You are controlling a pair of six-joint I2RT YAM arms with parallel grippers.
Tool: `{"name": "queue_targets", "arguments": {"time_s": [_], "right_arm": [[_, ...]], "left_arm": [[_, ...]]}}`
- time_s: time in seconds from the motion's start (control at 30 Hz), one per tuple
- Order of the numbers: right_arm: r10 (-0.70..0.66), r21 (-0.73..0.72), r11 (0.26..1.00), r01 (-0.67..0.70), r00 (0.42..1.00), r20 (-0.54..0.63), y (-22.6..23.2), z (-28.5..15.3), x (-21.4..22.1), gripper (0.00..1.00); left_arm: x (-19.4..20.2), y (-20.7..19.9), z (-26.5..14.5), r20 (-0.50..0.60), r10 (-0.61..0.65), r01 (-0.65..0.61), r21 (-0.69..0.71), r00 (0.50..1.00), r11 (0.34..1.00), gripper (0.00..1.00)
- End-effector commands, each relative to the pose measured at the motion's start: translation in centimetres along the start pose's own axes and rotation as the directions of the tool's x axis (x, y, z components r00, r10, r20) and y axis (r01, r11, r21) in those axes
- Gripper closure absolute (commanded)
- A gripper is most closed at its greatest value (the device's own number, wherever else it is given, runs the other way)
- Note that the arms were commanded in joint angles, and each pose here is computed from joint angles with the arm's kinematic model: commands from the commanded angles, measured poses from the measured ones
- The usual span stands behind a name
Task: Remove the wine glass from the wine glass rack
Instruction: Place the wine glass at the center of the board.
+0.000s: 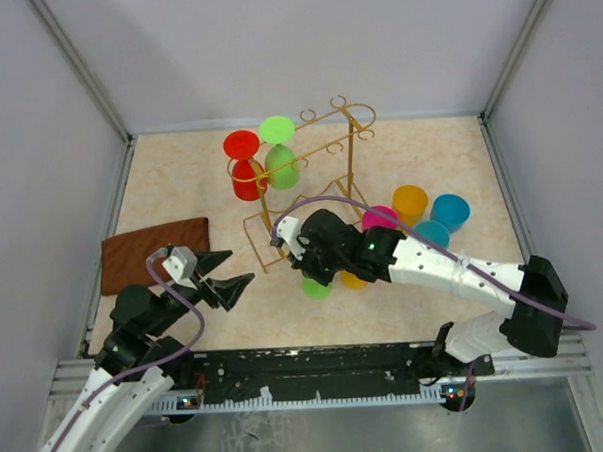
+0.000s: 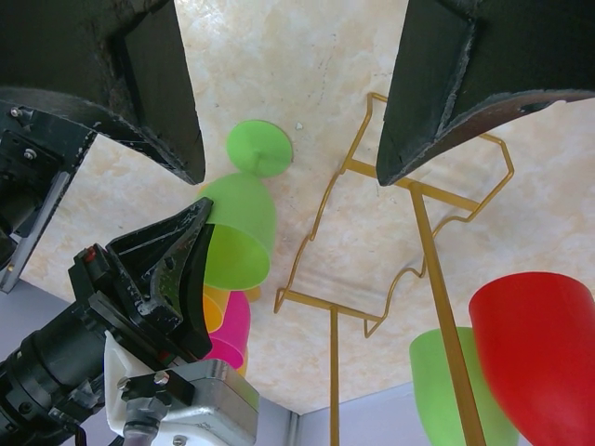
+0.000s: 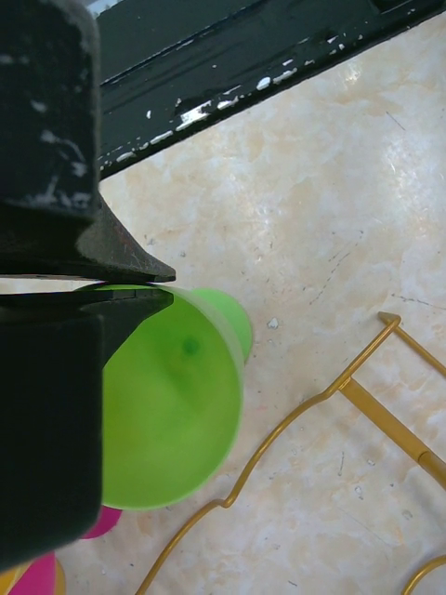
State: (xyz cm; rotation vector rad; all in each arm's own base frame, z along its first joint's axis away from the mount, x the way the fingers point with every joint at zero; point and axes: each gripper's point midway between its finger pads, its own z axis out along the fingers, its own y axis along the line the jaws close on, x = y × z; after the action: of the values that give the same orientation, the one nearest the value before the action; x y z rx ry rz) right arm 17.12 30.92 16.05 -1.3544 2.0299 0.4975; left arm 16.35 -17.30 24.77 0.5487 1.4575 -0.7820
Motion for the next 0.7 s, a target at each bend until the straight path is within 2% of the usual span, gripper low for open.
{"name": "queue_targets", "arguments": {"time_s": [0.0,0.67], "right_arm": [[-0.02,0.019,1.0,0.019,0.999,0.042,-0.28,-0.21,-1.75,0.98],[0.001,0.048,0.999,-0.003,1.0,0.026,-0.71,-0.98,-1.92,0.88]], "left_arm": [[-1.02,-0.02,-0.21,0.023,-0.01,0.011,-0.009,1.0,1.0,0.19],[-0.85,0.32,-0.2,0.017,-0.027,0.027,-0.032,1.0,0.999,0.18]]}}
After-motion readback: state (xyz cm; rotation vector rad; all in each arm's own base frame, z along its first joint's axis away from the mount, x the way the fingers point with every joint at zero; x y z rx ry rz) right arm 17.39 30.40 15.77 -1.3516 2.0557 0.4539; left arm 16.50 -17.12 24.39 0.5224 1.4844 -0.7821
